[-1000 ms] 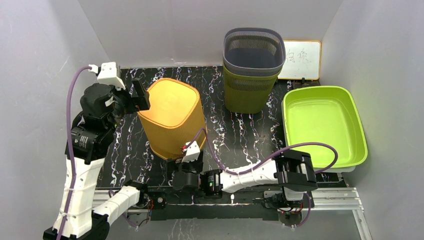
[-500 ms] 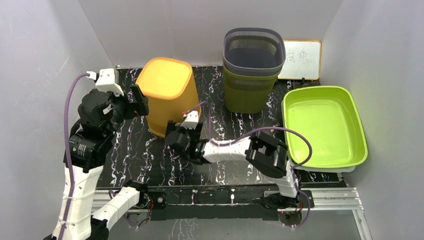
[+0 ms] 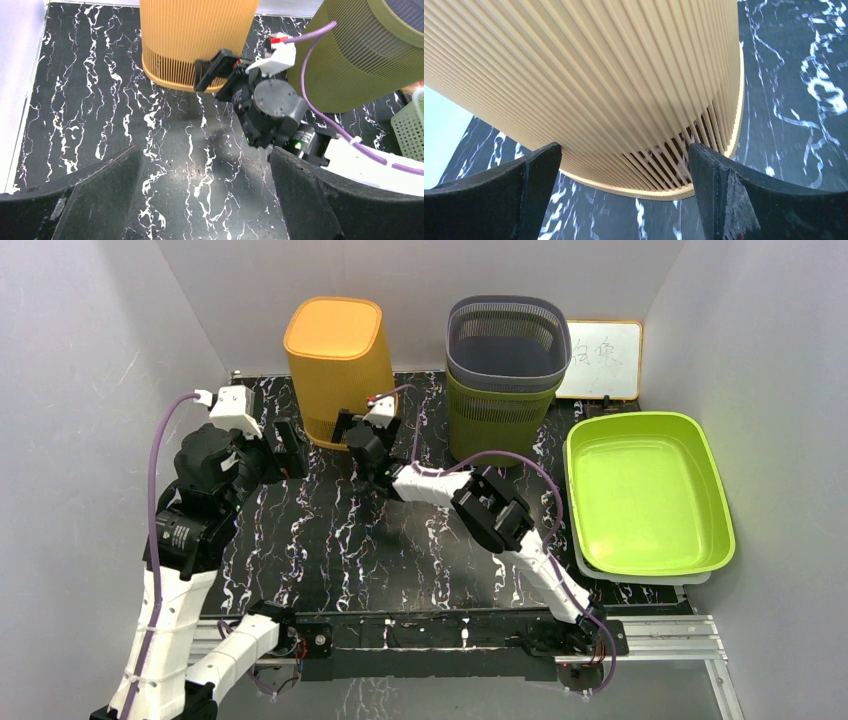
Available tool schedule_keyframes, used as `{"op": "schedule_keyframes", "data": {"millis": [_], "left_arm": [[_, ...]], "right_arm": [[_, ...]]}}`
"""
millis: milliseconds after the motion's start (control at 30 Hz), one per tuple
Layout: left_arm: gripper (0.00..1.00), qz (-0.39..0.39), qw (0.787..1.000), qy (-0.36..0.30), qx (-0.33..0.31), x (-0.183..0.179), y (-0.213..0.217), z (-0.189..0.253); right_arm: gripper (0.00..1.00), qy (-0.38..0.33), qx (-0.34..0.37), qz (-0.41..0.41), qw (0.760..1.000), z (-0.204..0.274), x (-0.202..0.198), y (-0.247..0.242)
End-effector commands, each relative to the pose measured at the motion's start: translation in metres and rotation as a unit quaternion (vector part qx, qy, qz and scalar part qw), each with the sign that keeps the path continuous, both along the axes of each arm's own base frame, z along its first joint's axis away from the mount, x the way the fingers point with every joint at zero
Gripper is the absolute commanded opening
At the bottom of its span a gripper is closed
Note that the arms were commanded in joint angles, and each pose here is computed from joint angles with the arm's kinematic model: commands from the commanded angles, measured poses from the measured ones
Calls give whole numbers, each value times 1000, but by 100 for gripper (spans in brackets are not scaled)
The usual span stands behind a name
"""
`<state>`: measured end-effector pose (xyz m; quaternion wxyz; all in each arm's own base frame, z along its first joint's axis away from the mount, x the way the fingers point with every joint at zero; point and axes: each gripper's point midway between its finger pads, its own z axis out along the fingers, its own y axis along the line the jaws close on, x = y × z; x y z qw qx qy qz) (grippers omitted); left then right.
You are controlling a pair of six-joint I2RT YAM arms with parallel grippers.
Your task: Turn the large container upside down
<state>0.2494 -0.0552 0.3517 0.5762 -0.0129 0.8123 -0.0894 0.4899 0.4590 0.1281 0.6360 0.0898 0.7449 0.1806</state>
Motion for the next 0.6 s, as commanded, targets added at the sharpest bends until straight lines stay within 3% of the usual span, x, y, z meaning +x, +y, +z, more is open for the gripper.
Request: {"op": "schedule_keyframes", "data": {"millis": [0, 400, 567], "left_arm": [[98, -12, 1000, -7, 5, 9, -5, -1], [98, -27, 999, 27, 12, 23, -14, -34], [98, -25, 999, 29, 11, 26, -15, -37]], "right_arm": [[98, -56, 25, 10, 998, 29, 51, -1], [98, -124, 50, 46, 990, 41, 110, -21], [98, -130, 38, 82, 987, 58, 101, -21]]}}
